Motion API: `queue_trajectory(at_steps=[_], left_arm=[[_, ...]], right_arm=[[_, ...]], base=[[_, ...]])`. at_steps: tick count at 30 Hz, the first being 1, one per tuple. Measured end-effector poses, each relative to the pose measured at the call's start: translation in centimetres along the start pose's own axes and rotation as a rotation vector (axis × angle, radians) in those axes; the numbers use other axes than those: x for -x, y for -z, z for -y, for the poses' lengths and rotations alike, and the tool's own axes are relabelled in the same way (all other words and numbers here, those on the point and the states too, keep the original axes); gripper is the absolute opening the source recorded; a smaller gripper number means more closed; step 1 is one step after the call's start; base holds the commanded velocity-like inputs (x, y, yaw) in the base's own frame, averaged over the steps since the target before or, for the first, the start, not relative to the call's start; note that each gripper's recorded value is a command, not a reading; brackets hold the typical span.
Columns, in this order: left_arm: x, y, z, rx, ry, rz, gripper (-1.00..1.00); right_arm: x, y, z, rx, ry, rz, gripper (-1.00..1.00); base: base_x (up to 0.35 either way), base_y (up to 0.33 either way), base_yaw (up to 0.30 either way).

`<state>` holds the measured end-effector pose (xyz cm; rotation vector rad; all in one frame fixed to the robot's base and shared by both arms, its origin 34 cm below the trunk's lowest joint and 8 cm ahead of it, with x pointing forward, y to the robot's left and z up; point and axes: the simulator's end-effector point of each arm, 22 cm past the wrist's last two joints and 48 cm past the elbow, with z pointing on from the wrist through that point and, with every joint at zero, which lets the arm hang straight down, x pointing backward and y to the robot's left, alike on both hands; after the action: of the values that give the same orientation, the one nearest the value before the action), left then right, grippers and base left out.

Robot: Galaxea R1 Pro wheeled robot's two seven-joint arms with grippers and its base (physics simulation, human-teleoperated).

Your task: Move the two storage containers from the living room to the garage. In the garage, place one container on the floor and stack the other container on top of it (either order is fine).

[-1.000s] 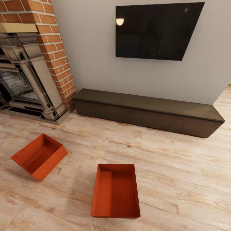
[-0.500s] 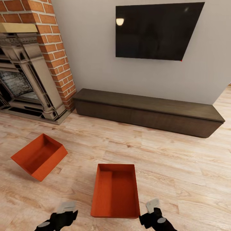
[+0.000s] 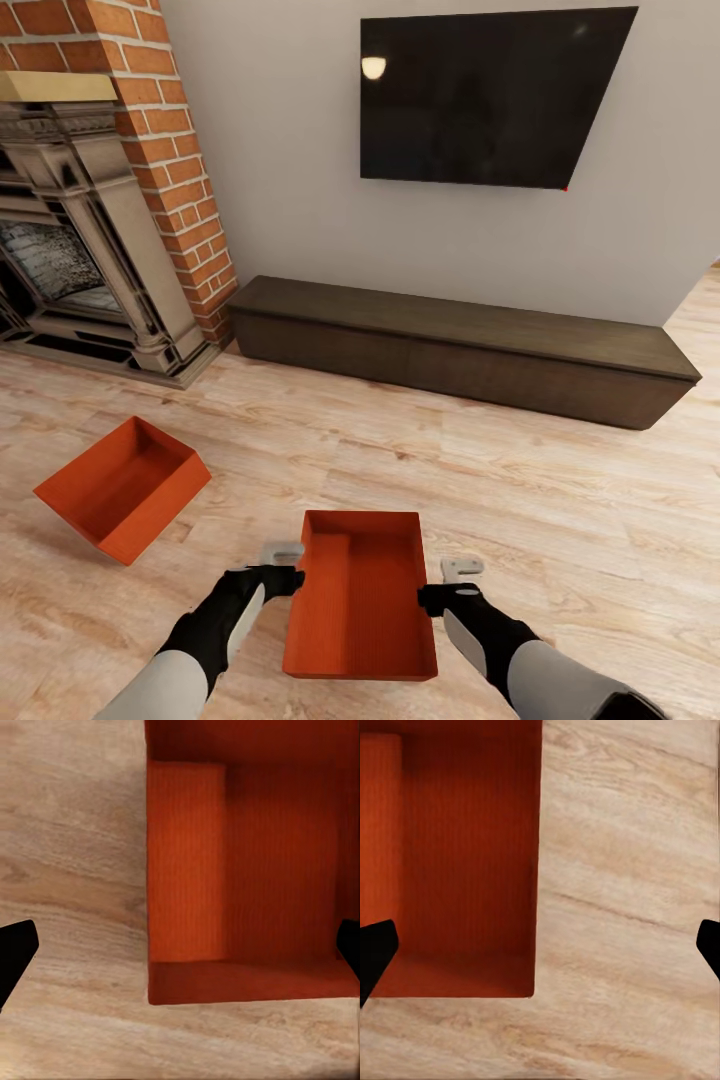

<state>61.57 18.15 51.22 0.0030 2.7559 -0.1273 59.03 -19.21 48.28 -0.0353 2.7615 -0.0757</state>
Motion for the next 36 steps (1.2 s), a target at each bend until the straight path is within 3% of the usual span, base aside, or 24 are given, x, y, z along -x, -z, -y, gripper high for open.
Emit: queue_trajectory(at_steps=[2,6,9,17,28,36], left_arm=[[1.1,0.0,0.6,-0.008,-0.002,0.011,1.00],[3.7,0.1,1.9,-0.024,-0.005,0.031,1.00],[-0.1,-1.0,1.8,-0.020,-0.014,-0.074,1.00],[-3.1,-0.8,0.8,0.004,-0.015,-0.213,1.00],[3.0,-0.5,0.4,0.009,-0.001,-0.046,1.00],[3.9,-0.3,0.5,0.009,-0.001,-0.026,1.00]], right_arm=[[0.2,0.0,-0.2,-0.005,-0.006,0.005,1.00],[1.8,0.4,-2.6,0.010,-0.013,0.022,1.00],[0.6,0.4,-2.1,-0.026,-0.006,-0.018,1.00],[-2.2,0.5,-1.0,-0.063,0.027,-0.131,1.00],[-0.2,0.7,-2.4,-0.036,0.029,-0.092,1.00],[0.0,0.8,-2.5,-0.035,0.036,-0.087,1.00]], base=[[0.000,0.000,0.000],[0.000,0.000,0.000],[0.000,0.000,0.000],[0.000,0.000,0.000],[0.000,0.000,0.000],[0.000,0.000,0.000]])
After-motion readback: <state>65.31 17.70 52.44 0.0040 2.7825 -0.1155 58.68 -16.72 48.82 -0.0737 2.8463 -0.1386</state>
